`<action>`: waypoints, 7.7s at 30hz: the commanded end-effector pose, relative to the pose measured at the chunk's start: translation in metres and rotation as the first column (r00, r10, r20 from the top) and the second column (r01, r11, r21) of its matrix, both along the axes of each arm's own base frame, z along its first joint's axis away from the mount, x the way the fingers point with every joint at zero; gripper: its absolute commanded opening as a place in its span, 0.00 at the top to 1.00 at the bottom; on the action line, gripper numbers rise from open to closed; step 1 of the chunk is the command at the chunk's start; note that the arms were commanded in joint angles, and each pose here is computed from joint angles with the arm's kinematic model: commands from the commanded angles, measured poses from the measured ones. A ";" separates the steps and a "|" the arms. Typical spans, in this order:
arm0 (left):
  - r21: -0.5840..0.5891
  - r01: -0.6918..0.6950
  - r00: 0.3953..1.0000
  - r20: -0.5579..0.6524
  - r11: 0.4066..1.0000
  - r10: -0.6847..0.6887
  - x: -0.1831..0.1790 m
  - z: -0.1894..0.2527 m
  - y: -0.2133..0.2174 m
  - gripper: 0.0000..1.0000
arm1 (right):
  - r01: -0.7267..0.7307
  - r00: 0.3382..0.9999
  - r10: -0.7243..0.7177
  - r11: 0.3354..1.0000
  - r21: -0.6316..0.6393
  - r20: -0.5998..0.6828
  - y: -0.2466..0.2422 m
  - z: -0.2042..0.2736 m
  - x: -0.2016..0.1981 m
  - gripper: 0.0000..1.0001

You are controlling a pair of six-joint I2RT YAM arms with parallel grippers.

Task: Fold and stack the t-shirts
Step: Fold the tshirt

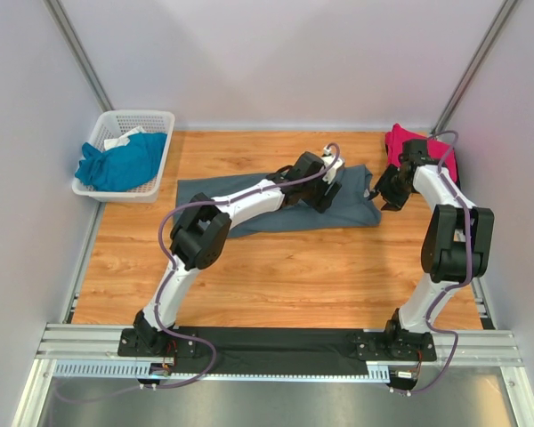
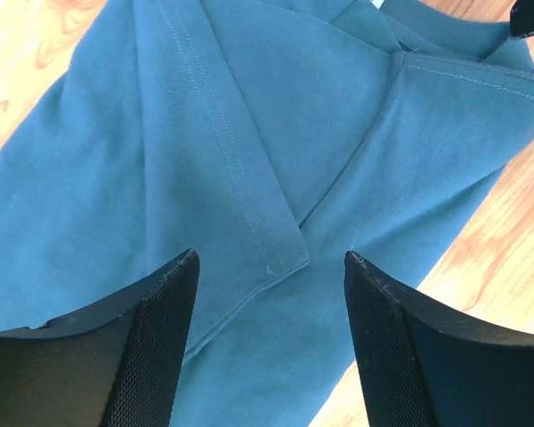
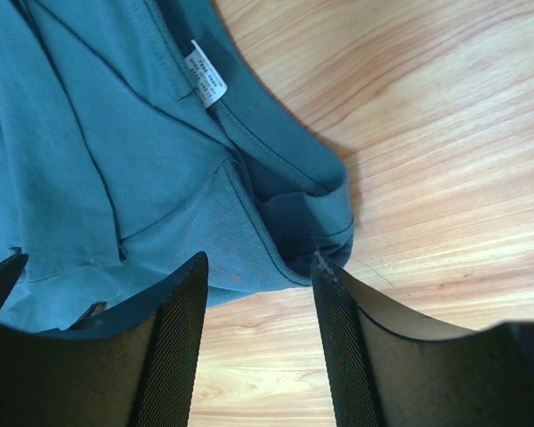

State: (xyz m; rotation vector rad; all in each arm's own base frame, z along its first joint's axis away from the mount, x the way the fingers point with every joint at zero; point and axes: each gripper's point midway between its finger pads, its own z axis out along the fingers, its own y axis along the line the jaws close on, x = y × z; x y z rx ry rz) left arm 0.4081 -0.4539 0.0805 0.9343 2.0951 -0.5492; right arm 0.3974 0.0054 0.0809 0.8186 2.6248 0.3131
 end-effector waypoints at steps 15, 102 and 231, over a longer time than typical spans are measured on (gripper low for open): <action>0.031 -0.039 0.999 -0.033 0.999 0.040 -0.005 -0.035 0.001 0.32 | -0.002 0.999 -0.003 0.995 0.103 0.043 0.016 0.003 0.012 0.51; 0.607 -0.225 0.736 -0.407 0.762 0.541 -0.221 -0.053 0.141 0.30 | -0.179 0.955 0.159 0.982 0.057 0.252 0.241 -0.082 0.201 0.02; 0.034 -0.565 0.823 -0.055 0.824 0.566 0.140 -0.012 0.099 0.46 | -0.281 0.904 0.156 0.919 0.278 0.398 0.178 0.065 0.156 0.15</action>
